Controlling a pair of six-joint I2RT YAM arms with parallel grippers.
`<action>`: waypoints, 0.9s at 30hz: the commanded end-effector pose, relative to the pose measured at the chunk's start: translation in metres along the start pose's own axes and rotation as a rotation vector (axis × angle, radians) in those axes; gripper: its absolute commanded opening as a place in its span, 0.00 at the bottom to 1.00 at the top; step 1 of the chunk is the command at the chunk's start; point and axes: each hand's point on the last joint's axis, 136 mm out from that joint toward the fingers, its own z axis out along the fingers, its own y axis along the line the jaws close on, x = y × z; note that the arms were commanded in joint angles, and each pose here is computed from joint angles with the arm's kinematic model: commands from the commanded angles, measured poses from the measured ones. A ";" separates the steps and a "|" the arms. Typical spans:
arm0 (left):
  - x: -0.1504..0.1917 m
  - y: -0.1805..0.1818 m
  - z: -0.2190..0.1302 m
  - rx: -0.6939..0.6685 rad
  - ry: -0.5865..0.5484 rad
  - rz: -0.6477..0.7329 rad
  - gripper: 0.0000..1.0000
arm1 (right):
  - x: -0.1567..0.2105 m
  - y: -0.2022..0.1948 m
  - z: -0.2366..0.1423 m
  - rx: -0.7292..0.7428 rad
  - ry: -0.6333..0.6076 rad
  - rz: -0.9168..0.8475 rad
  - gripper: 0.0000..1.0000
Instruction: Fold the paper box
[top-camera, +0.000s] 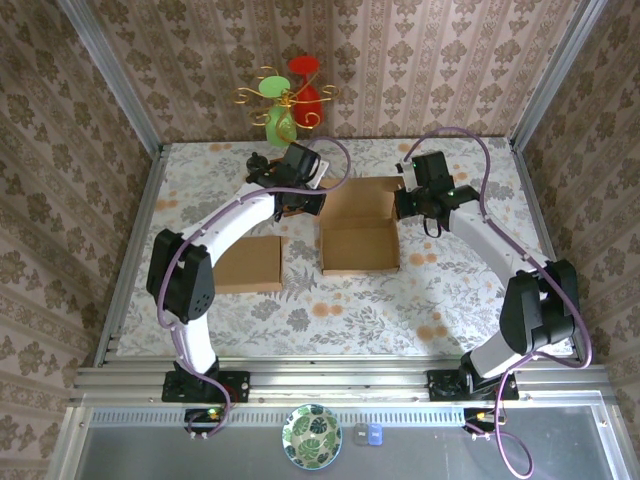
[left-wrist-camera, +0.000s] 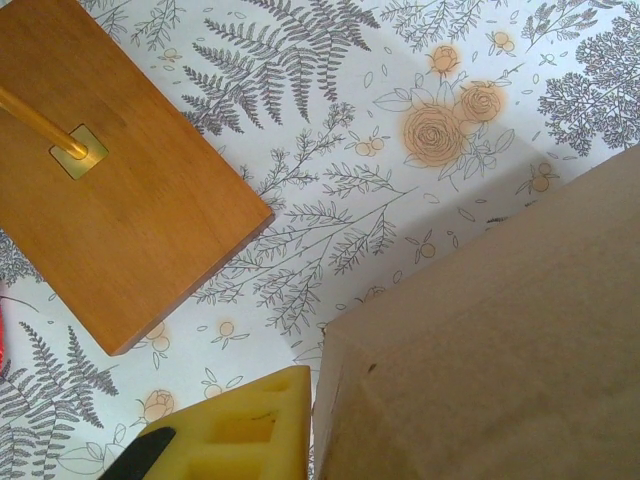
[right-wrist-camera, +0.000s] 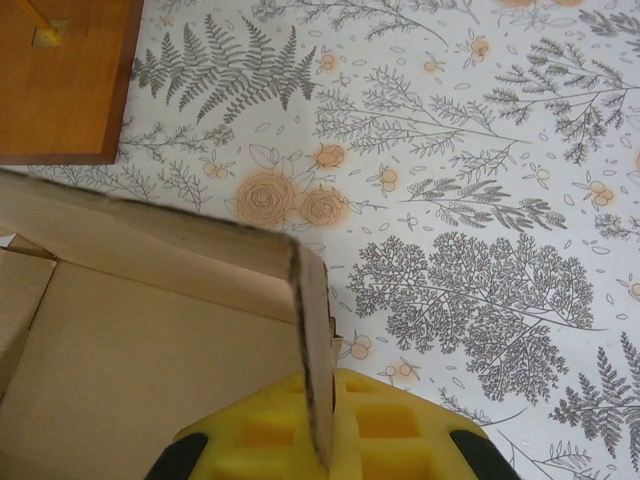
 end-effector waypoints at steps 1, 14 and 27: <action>0.000 0.004 -0.008 -0.027 0.006 -0.002 0.18 | -0.007 -0.007 -0.009 0.042 -0.044 0.004 0.00; 0.010 0.007 -0.015 -0.040 0.029 0.041 0.23 | 0.000 -0.006 -0.005 0.032 -0.018 -0.004 0.00; 0.007 -0.001 -0.017 0.026 0.010 0.062 0.12 | 0.001 -0.003 -0.002 0.015 -0.012 -0.004 0.00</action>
